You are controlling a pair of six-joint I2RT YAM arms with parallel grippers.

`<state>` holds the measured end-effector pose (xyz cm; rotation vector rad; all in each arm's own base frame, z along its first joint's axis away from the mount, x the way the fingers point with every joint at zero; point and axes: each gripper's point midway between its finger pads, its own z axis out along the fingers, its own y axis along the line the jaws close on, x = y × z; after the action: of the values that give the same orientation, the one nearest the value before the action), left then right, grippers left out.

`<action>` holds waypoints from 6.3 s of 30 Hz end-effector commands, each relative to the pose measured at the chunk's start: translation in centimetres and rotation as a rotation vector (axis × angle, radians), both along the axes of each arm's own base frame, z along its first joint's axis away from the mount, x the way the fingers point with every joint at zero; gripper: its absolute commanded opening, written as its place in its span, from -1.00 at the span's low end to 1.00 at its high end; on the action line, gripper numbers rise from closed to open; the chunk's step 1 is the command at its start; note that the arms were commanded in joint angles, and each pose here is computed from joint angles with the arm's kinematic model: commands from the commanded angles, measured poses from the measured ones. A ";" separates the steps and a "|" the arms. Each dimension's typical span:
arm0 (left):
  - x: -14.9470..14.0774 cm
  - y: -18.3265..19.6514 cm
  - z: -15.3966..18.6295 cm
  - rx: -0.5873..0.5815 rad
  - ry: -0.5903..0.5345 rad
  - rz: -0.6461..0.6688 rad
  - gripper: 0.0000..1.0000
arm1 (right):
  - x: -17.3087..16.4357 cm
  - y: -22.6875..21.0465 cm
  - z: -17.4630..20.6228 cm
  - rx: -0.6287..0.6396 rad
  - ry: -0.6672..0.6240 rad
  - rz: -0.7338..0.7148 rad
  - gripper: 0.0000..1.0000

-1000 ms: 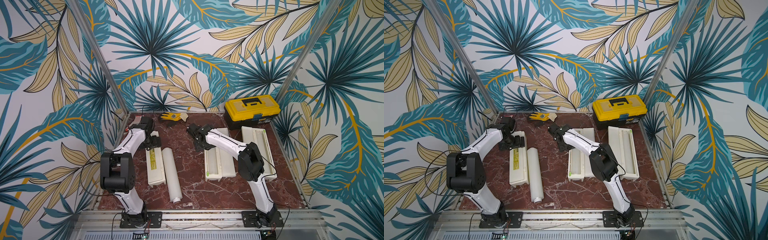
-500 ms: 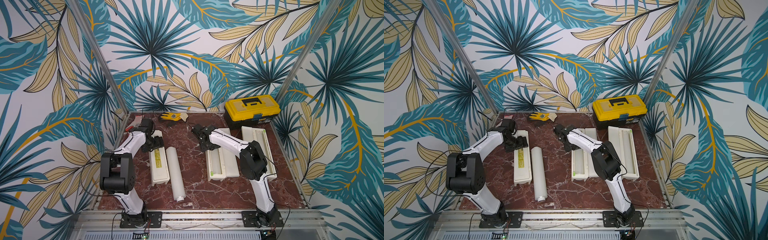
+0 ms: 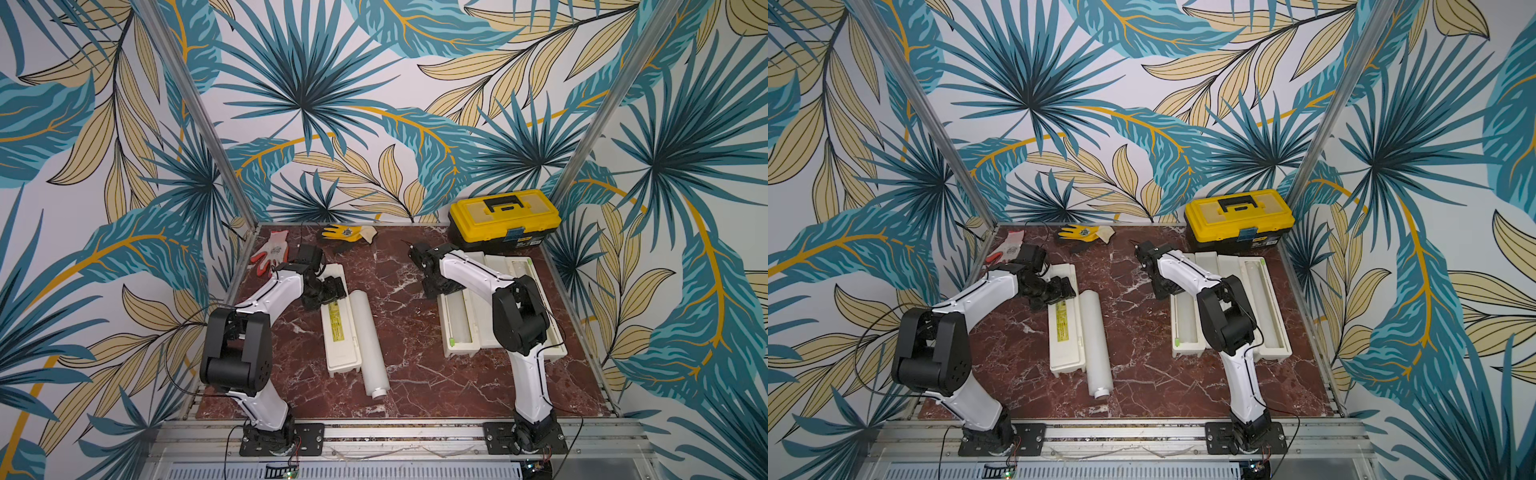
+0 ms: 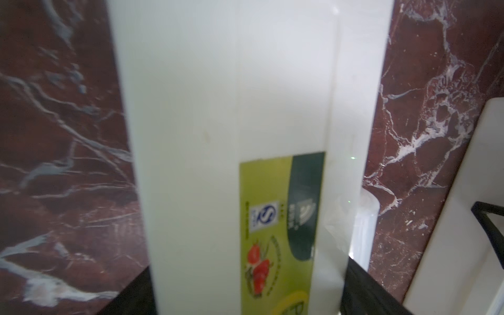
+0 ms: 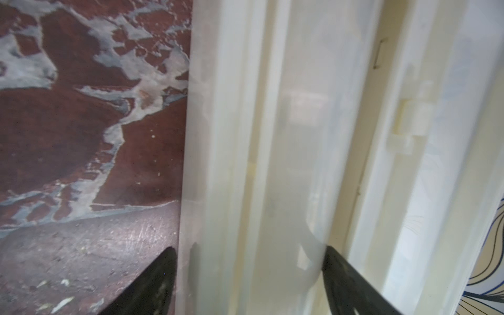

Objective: Put plastic wrap rolls into dispensers
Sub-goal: Move the plastic wrap cutting box to the center of the board, then pick up the plastic wrap cutting box from the center of the board, then open the lid of the plastic wrap cutting box.

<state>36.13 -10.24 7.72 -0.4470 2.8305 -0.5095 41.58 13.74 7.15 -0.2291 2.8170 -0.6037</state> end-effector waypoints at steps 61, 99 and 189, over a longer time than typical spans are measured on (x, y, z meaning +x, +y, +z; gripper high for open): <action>3.8 4.9 2.3 -0.033 -0.083 0.082 0.99 | -3.4 22.8 1.7 0.377 -0.007 0.189 0.78; 2.7 3.0 0.9 -0.107 -0.037 0.015 0.99 | -4.3 22.9 0.9 0.375 0.017 0.089 0.95; 6.2 -13.9 7.3 -0.942 -0.341 -0.376 0.95 | -2.9 23.9 15.4 1.576 0.217 0.499 0.19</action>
<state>44.51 -21.21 18.49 0.0176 2.0790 -1.7295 42.33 33.88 18.83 -0.2945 2.5217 1.4604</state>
